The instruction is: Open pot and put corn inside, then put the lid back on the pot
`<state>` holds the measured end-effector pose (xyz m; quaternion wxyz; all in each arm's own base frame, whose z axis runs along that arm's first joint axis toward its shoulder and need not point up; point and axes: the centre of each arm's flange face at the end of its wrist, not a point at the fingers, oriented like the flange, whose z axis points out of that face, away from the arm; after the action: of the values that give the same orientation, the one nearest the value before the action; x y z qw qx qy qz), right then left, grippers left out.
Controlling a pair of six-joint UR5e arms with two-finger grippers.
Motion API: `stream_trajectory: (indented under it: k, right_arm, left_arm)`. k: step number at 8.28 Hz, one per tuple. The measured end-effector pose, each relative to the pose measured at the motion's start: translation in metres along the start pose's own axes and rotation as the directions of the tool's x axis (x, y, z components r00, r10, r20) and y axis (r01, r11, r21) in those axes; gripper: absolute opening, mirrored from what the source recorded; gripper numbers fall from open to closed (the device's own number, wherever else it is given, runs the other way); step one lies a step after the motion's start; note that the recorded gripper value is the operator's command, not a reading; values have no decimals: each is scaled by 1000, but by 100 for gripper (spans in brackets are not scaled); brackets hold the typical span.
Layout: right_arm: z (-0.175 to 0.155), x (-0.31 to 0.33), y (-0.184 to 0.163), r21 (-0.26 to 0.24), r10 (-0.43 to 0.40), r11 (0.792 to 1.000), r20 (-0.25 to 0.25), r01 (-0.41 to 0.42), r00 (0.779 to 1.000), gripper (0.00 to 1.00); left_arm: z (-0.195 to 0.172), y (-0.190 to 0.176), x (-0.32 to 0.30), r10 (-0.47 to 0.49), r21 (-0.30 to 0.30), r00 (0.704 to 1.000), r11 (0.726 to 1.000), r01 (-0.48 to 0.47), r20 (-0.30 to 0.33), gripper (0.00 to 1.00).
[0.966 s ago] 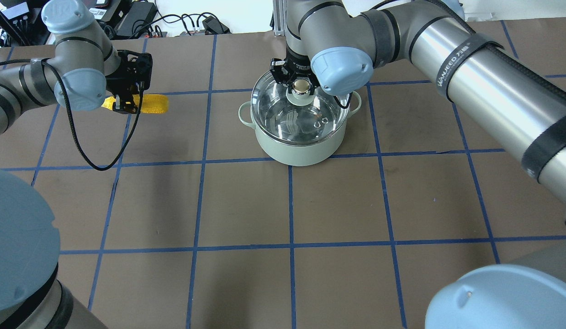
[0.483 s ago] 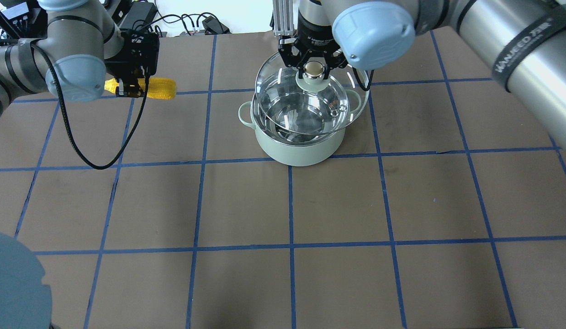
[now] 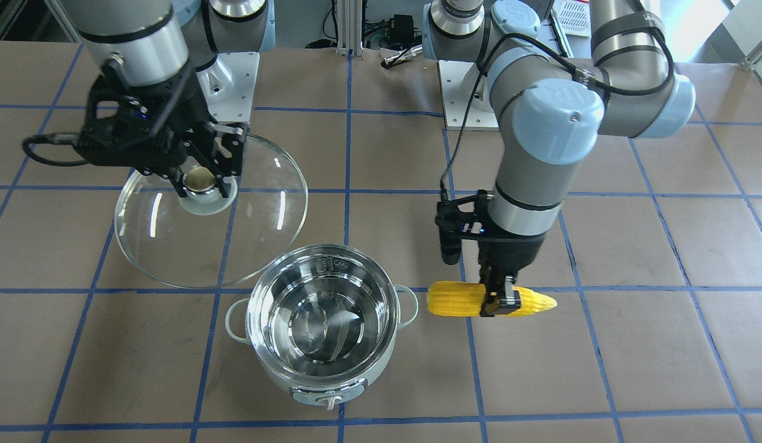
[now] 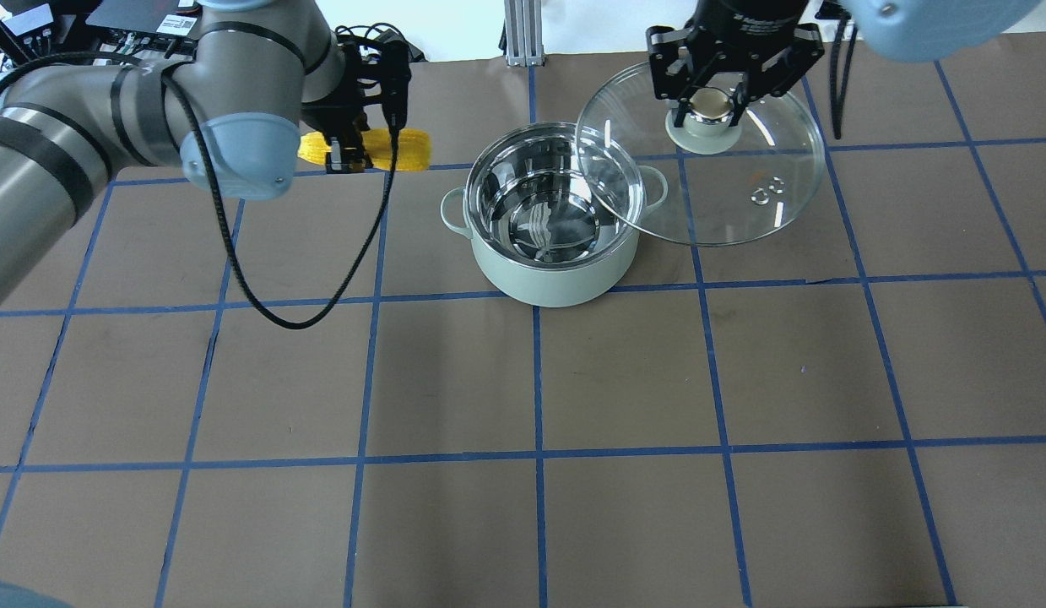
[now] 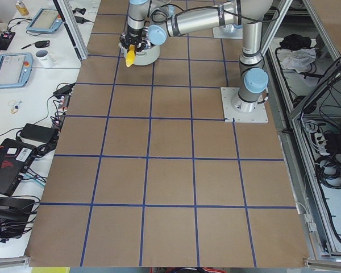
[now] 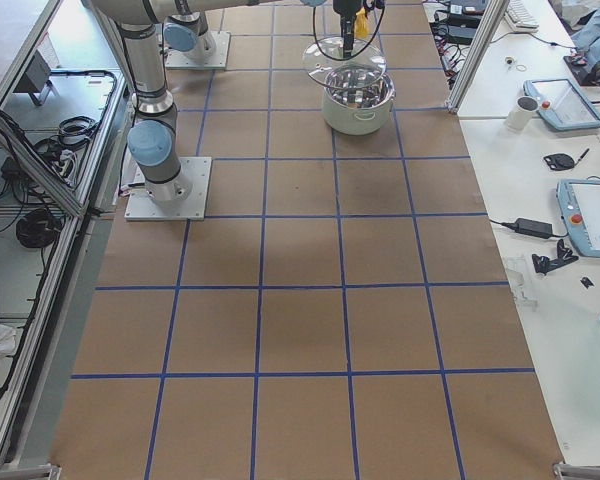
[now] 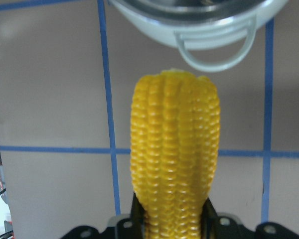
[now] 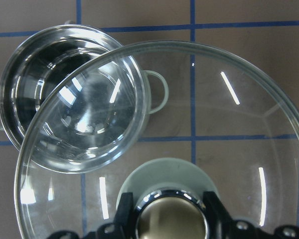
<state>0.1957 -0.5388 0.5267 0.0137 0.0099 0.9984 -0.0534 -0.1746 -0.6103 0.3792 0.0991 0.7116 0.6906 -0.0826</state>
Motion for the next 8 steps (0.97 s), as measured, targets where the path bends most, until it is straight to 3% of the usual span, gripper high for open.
stream_trajectory:
  k: [3, 6, 8]
  right_arm:
    - [-18, 55, 23, -40, -27, 999, -13, 26, 1000, 25]
    - [-20, 62, 46, -74, -24, 997, -9, 23, 1000, 24]
    - [-16, 62, 59, -88, -22, 996, -11, 21, 1000, 24]
  left_arm:
    - [-11, -101, 26, -86, 70, 995, 994, 83, 44, 0]
    - [-9, -134, 27, -168, 175, 982, 973, 152, 86, 0]
    - [-1, -155, 33, -198, 198, 978, 963, 181, 70, 0]
